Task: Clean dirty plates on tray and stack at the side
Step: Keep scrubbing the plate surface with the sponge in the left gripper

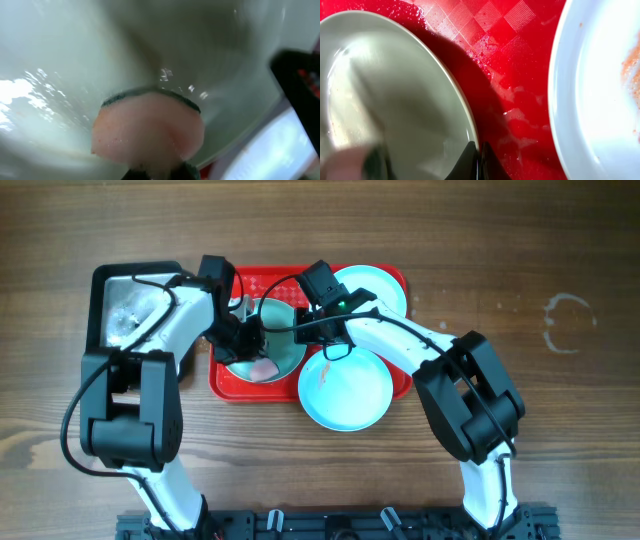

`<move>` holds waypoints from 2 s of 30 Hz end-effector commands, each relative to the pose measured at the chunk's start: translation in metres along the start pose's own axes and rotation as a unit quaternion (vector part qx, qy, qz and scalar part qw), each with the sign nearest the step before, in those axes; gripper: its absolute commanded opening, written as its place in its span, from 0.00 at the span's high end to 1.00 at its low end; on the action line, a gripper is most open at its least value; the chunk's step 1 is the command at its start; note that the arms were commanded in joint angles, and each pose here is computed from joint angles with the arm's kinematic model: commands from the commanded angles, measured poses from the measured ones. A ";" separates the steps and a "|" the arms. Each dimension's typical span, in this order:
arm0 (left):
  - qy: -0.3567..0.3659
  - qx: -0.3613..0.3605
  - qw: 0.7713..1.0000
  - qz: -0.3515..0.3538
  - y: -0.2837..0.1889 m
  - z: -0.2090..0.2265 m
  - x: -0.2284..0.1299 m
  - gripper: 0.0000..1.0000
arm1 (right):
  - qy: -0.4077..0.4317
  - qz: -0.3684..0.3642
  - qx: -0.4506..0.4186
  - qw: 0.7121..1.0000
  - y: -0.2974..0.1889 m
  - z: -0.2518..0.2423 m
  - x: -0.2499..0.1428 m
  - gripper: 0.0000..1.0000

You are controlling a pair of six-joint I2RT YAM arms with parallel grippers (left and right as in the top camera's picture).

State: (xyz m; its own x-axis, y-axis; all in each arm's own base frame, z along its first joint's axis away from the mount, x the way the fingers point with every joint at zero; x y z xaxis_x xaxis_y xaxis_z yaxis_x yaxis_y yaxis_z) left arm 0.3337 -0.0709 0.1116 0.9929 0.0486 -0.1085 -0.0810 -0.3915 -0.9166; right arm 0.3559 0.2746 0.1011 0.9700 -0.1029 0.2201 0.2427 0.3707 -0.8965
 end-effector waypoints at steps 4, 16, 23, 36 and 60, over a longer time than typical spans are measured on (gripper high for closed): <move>-0.020 -0.071 0.996 -0.047 -0.056 -0.010 0.025 0.96 | -0.002 0.008 0.000 1.000 0.007 0.000 -0.002 0.96; -0.265 0.203 0.939 -0.083 0.003 0.013 -0.009 0.96 | -0.002 0.010 0.000 1.000 0.007 0.000 -0.003 0.96; -0.242 0.163 0.935 -0.201 0.008 0.011 0.023 0.96 | -0.002 0.010 0.000 1.000 0.007 0.000 -0.003 0.96; -0.253 0.021 0.963 -0.095 0.001 0.012 0.016 0.96 | -0.002 0.010 0.001 1.000 0.007 0.000 -0.003 0.96; -0.197 0.140 0.961 -0.136 0.000 0.002 0.017 0.96 | -0.003 0.012 0.002 1.000 0.007 0.000 -0.003 0.96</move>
State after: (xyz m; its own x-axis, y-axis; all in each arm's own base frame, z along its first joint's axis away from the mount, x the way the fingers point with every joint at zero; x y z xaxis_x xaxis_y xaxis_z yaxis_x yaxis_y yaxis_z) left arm 0.3577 -0.0727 0.1115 0.8819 0.4299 0.1937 0.2115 0.0065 -0.9774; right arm 0.3545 0.2765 0.1013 0.9735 -0.0929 0.2092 0.2289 0.3876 -0.8929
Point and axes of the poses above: each gripper's point midway between its finger pads, its own y axis out along the fingers, its own z axis along the line the jaws close on, x = y × z, the point moved 10 cm from there along -y, back along the fingers, and after that the axes turned 7 degrees about y, right-handed, at the moved point
